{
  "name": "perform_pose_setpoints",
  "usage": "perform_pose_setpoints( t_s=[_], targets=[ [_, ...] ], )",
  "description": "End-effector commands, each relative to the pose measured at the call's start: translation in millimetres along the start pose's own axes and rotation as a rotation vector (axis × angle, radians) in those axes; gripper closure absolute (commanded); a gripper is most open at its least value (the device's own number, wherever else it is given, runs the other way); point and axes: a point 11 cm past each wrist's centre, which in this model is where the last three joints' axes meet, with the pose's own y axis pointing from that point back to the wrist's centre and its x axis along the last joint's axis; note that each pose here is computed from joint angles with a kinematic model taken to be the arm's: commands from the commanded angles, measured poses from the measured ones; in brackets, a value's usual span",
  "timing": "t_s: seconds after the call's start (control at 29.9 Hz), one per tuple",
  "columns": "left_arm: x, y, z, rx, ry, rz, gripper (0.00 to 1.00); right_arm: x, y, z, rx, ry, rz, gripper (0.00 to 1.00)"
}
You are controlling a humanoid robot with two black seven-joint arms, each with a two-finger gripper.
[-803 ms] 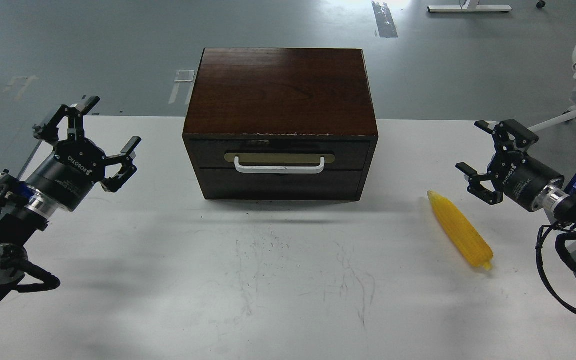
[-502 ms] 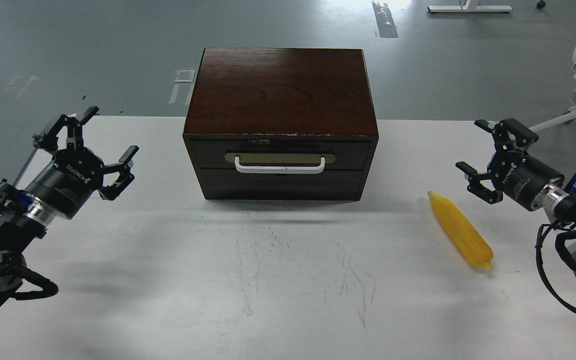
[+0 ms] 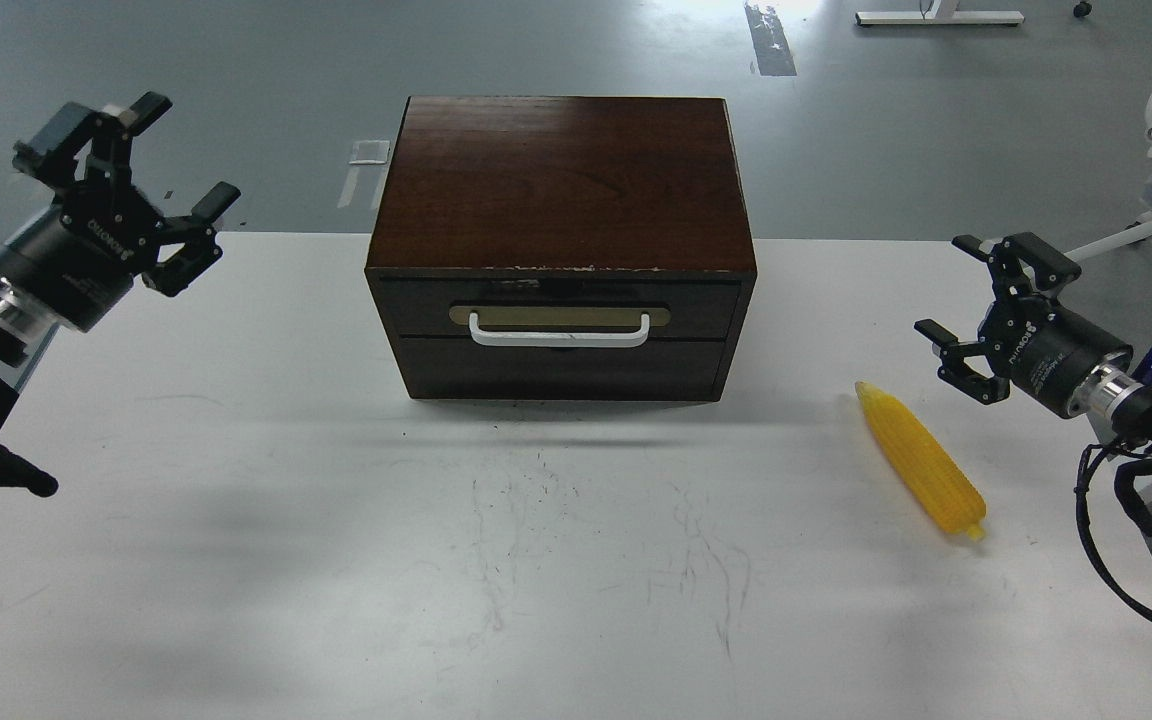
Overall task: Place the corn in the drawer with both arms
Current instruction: 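Raise the left gripper and move it toward the drawer handle, then reach the left gripper down and hook the white drawer handle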
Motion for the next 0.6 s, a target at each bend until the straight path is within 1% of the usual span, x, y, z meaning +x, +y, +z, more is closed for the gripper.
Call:
perform_pose_setpoints(
  t_s=[0.0, 0.03, 0.07, 0.1, 0.13, 0.17, 0.2, 0.23, 0.27, 0.33, 0.47, 0.57],
  targets=[
    [-48.4, -29.6, 31.2, -0.02, -0.216, -0.237, 0.01, 1.1, 1.0, -0.6, -0.001, 0.003, 0.002, 0.0],
    [-69.2, -36.8, 36.7, -0.02, -0.309, -0.327, 0.01, 1.0, 0.7, -1.3, 0.001, 0.004, 0.002, 0.0],
    [-69.4, -36.9, 36.8, -0.02, -0.31, -0.328, 0.01, 1.0, 0.7, -1.3, 0.001, 0.004, 0.002, 0.0],
    [-90.4, -41.5, 38.4, -0.018, -0.414, -0.417, 0.01, 1.6, 1.1, -1.6, 0.001, 0.005, 0.003, 0.0],
    [-106.0, -42.1, 36.4, -0.002, -0.528, -0.492, 0.01, 2.1, 1.6, -1.9, 0.001, 0.005, 0.004, 0.0],
    [-113.8, -42.4, 34.8, 0.005, -0.588, -0.529, 0.01, 2.1, 1.6, -1.9, 0.001, 0.005, 0.004, 0.0],
    [-127.3, -46.3, 32.6, 0.008, -0.703, -0.592, 0.01, 2.1, 1.6, -1.9, 0.001, 0.005, 0.004, 0.0],
    [-136.2, -50.1, 30.5, 0.001, -0.749, -0.623, 0.01, 2.1, 1.6, -1.9, 0.001, 0.005, 0.004, 0.0],
    [-153.8, -58.3, 23.7, -0.008, -0.83, -0.687, 0.01, 2.1, 1.6, -1.9, 0.001, 0.005, 0.004, 0.0],
    [-167.2, -66.2, 17.9, -0.009, -0.911, -0.748, 0.01, 2.1, 1.6, -1.9, 0.001, 0.005, 0.004, 0.0],
    [-204.0, -85.7, 0.3, 0.002, -1.153, -0.959, 0.01, 2.6, 2.1, -2.1, 0.0, 0.007, 0.005, 0.0],
    [-214.8, -95.8, -6.3, 0.007, -1.267, -1.034, 0.01, 2.6, 2.1, -2.2, 0.0, 0.007, 0.005, 0.0]
  ],
)
